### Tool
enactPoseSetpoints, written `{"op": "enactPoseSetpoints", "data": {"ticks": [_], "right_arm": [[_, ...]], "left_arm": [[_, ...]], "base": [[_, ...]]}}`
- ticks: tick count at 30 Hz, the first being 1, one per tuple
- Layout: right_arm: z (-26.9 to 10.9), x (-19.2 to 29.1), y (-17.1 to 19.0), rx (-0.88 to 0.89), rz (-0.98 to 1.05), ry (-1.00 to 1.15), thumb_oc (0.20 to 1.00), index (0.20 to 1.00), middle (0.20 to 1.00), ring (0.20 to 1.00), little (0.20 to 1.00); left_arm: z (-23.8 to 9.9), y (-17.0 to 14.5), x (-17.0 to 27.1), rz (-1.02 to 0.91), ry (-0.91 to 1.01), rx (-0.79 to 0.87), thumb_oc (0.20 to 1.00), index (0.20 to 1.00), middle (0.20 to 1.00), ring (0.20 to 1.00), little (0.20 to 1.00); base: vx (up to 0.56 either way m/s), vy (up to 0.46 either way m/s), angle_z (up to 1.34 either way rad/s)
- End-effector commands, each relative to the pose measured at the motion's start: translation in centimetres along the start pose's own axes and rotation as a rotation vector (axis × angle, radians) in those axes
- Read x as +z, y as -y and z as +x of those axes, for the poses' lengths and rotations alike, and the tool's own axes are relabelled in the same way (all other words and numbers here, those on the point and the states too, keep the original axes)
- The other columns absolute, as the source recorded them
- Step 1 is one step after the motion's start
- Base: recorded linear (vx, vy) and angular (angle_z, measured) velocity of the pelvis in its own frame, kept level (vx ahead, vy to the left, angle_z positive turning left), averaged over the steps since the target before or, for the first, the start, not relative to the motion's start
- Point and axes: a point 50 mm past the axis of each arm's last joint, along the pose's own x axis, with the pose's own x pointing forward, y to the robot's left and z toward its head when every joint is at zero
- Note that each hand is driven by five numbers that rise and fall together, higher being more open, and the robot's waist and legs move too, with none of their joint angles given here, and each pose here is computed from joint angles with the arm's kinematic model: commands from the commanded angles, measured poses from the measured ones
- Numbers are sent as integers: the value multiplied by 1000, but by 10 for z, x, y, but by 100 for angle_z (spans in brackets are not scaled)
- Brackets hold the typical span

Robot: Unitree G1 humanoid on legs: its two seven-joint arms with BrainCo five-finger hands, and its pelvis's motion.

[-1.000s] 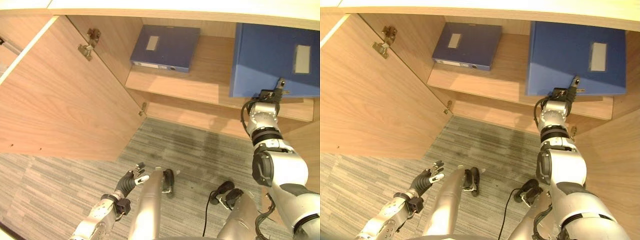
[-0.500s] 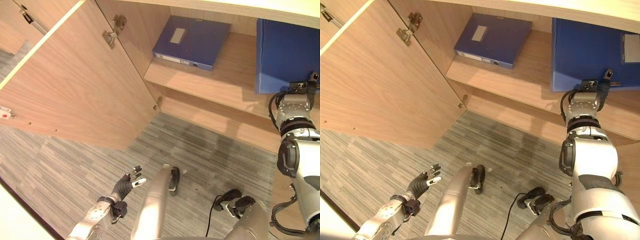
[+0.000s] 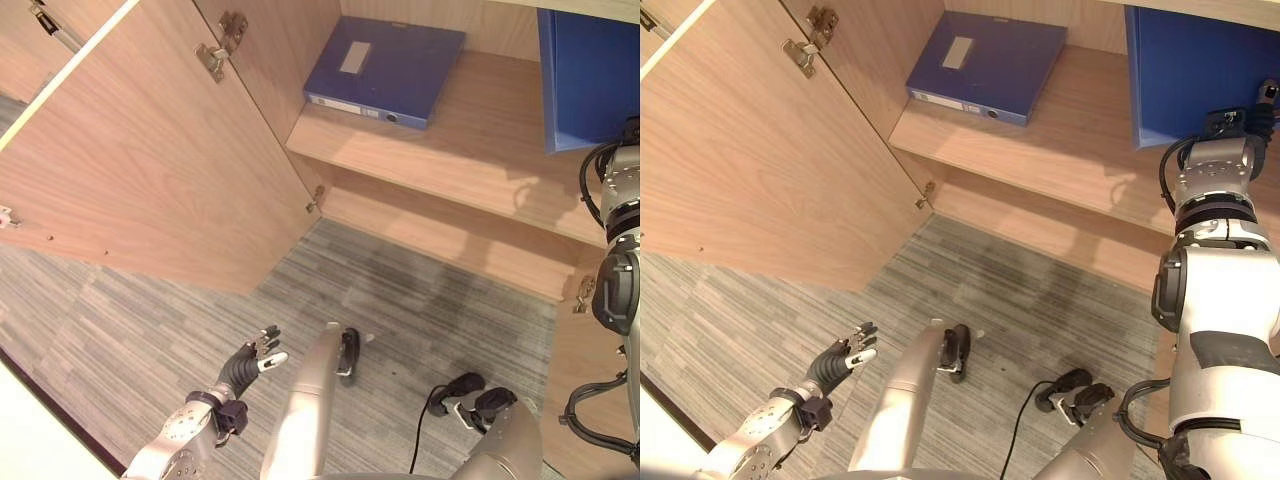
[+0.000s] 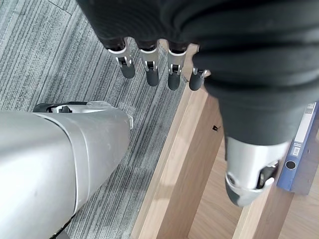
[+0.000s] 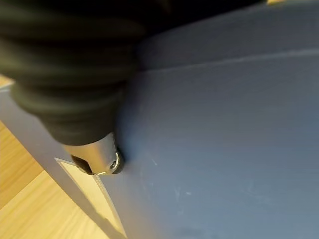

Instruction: Put the empty folder in the office cabinet

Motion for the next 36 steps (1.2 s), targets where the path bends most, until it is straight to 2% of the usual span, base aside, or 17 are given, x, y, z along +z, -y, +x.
{"op": "enactPoseSetpoints", "data": {"ticks": [1,11,27,28,36], "right_arm": [[-6,38,-38,151,63,116,200,200,200,200,200],[-11,10,-37,138,254,68,200,200,200,200,200],[-15,-4,-41,148,254,41,200,200,200,200,200],[-15,-3,-41,151,254,41,1000,1000,1000,1000,1000],[-18,-2,-52,252,255,22,1000,1000,1000,1000,1000]], "left_arm": [[-10,-9,18,13,67,10,1000,1000,1000,1000,1000],[-9,-10,20,24,76,22,1000,1000,1000,1000,1000],[-8,-12,17,28,52,19,1000,1000,1000,1000,1000],[-8,-13,17,29,53,21,1000,1000,1000,1000,1000],[-12,-18,12,16,32,31,1000,1000,1000,1000,1000]], "base": [[0,0,0],[0,0,0],[0,0,0],[0,0,0],[0,0,0]]}}
